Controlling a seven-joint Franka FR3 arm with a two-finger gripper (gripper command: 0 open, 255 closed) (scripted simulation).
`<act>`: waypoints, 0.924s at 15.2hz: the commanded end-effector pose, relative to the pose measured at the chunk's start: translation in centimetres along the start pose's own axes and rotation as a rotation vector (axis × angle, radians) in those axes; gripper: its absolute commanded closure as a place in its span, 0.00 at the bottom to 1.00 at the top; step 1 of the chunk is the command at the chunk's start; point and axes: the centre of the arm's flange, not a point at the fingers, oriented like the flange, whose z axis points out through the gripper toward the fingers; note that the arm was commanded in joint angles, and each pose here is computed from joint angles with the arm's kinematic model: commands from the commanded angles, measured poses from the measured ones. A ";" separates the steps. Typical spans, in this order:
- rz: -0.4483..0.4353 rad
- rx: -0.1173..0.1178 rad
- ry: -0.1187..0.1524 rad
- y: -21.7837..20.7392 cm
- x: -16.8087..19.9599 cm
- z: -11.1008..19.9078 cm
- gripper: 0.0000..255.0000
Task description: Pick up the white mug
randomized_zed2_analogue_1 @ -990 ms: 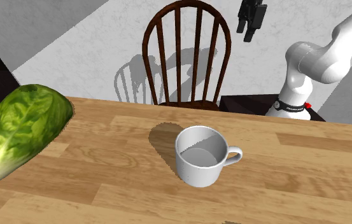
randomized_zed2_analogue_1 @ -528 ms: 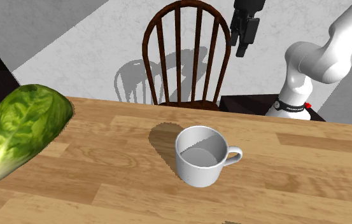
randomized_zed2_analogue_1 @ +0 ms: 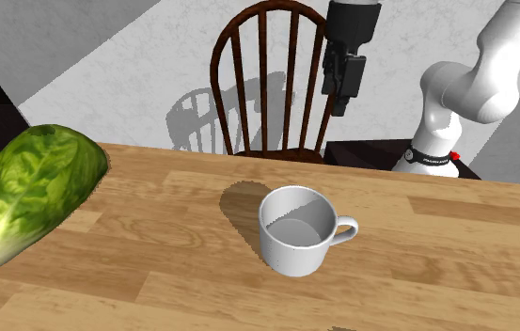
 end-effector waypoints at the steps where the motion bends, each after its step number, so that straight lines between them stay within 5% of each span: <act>1: -0.001 0.008 -0.003 -2.6 0.9 0.4 0.00; 14: -0.008 0.051 -0.023 -17.2 8.5 3.8 0.00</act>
